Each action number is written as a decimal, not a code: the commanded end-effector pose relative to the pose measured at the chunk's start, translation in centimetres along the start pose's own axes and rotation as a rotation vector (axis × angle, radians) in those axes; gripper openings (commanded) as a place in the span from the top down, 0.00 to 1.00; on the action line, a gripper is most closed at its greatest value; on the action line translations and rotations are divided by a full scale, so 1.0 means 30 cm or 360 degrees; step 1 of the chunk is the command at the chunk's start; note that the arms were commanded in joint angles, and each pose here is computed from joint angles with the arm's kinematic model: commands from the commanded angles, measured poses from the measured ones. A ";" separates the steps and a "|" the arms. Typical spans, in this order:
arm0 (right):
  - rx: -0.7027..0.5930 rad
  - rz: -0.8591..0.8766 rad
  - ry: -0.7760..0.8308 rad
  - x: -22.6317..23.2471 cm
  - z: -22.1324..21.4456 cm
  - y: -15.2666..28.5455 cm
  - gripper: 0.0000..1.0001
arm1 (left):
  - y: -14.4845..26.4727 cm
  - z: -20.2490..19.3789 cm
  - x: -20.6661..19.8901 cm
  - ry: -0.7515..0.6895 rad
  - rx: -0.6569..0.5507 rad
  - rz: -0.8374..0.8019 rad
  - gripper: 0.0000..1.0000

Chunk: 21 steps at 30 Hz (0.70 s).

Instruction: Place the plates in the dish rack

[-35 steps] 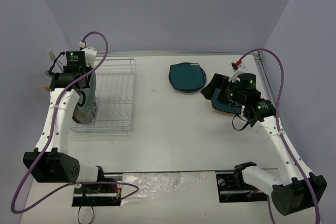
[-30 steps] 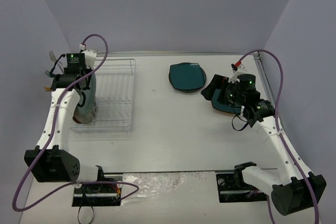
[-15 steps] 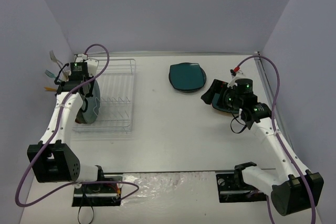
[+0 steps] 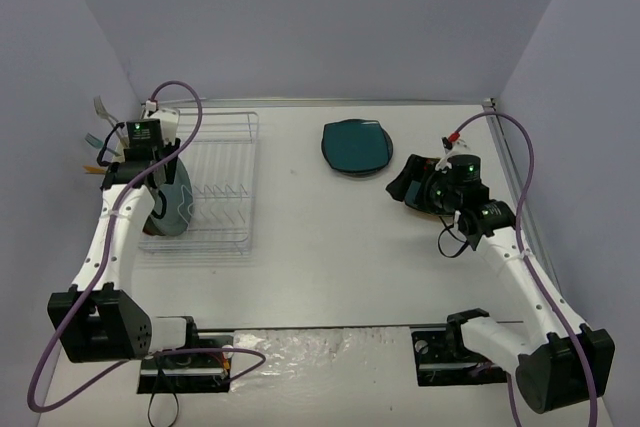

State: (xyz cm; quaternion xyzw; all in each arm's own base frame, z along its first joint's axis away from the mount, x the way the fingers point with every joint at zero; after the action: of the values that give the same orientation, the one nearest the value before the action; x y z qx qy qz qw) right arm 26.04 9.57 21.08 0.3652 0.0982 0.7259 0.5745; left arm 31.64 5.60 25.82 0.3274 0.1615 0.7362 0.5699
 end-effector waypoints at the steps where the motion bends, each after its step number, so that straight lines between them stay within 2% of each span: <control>1: -0.0158 -0.0029 -0.0027 -0.005 0.056 0.013 0.00 | 0.069 0.123 0.057 0.0098 -0.0230 0.0089 0.47; 7: -0.0230 -0.0144 -0.0095 -0.045 0.066 0.024 0.01 | 0.148 0.179 0.054 0.0183 -0.0347 -0.0017 0.29; 15: -0.0262 -0.0455 -0.0378 -0.185 0.021 -0.004 0.04 | 0.296 0.225 0.009 0.0500 -0.0451 -0.0274 0.04; 21: -0.0251 -0.0773 -0.0584 -0.378 0.000 -0.027 0.08 | 0.391 0.223 -0.113 0.0613 -0.0462 -0.0627 0.03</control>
State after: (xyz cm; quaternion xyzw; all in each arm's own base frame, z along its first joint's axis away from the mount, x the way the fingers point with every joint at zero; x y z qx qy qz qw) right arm 26.21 3.11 16.82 0.4108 0.0513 0.5650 0.7137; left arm 28.94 1.81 34.61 0.1339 0.1867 0.7290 0.6448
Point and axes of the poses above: each gripper's point midway between its finger pads, its own y axis back along the fingers, its own x axis along the line the jaws close on, z = x × y, the point moved 5 cm from there along y, back along the fingers, and after that the axes turned 6 degrees about y, right-handed, at the moved point
